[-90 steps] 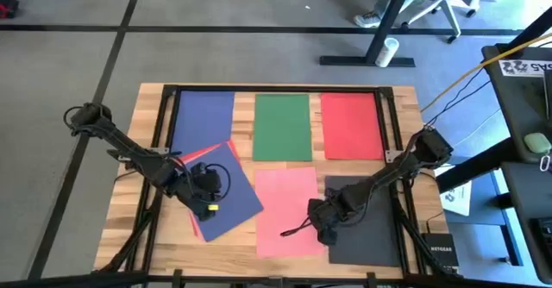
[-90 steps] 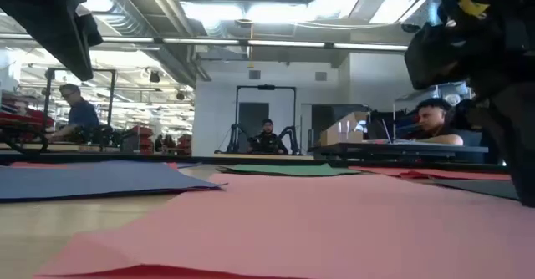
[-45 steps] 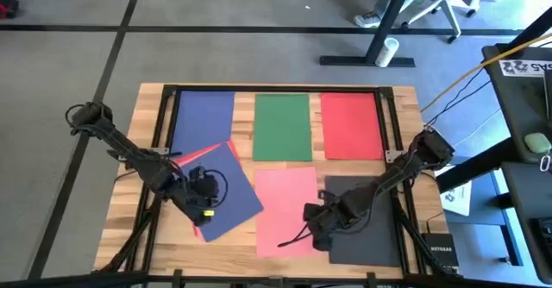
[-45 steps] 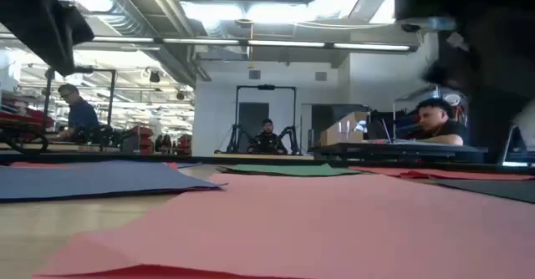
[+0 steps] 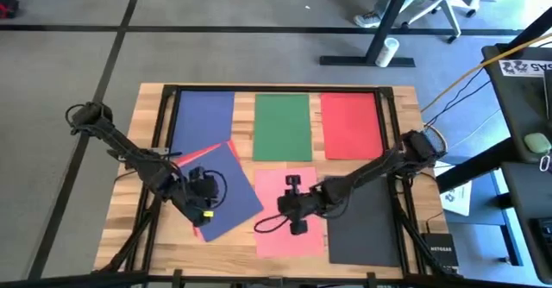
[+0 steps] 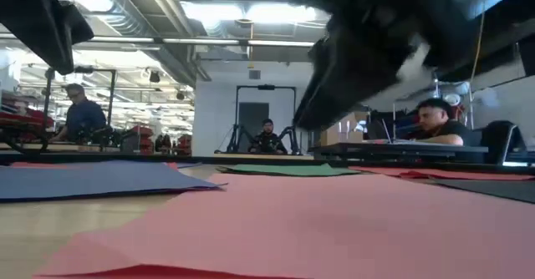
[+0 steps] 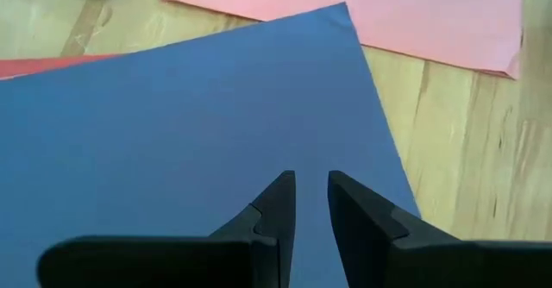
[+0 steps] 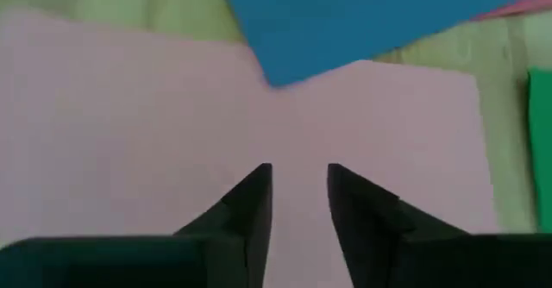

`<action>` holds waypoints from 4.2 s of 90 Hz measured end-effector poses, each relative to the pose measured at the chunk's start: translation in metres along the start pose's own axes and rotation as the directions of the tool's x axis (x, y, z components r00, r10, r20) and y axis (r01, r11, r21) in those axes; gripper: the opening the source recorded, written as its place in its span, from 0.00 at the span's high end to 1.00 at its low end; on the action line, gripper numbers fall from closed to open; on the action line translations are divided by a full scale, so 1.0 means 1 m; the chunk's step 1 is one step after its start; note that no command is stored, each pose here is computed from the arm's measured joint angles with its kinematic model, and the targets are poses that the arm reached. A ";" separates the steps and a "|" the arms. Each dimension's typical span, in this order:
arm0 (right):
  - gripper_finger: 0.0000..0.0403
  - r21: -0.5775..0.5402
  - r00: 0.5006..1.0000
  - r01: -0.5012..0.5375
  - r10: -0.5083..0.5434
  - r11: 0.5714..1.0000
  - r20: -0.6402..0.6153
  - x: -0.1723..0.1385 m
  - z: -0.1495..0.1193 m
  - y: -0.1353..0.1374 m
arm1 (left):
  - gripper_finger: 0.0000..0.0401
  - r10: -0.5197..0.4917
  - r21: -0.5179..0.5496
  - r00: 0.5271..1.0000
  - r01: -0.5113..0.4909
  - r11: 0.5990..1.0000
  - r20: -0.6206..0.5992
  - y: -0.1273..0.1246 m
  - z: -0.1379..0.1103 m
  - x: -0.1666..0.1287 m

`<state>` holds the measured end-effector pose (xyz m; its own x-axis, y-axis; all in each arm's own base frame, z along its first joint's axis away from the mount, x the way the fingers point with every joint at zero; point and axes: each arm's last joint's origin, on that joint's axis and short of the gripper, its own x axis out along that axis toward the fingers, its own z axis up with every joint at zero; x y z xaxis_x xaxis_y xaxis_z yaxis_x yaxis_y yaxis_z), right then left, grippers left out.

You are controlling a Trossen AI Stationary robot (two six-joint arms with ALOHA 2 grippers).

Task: Organize paper
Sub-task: Stack the blue paper on top of the other blue paper

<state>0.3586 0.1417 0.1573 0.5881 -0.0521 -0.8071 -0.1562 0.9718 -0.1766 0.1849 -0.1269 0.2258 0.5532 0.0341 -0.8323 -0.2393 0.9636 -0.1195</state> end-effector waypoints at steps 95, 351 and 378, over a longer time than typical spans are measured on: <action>0.91 -0.438 0.998 -0.068 0.062 0.896 -0.028 0.064 0.031 -0.005 | 0.86 0.013 0.021 1.000 -0.013 1.000 0.006 0.001 0.000 0.000; 1.00 -0.192 0.952 0.226 -0.258 0.955 -0.165 0.004 0.104 -0.141 | 0.98 0.007 0.130 0.973 0.023 0.991 -0.229 -0.089 -0.094 0.068; 1.00 -0.125 0.970 0.123 -0.146 0.985 -0.194 0.004 0.100 -0.137 | 0.98 -0.045 0.099 0.956 0.076 0.992 -0.289 -0.099 -0.124 0.049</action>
<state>0.4613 0.0317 0.2346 0.4393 -0.2367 -0.8666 -0.1809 0.9216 -0.3434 0.1367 -0.2540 0.1297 0.3093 -0.0870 -0.9470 -0.1161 0.9849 -0.1284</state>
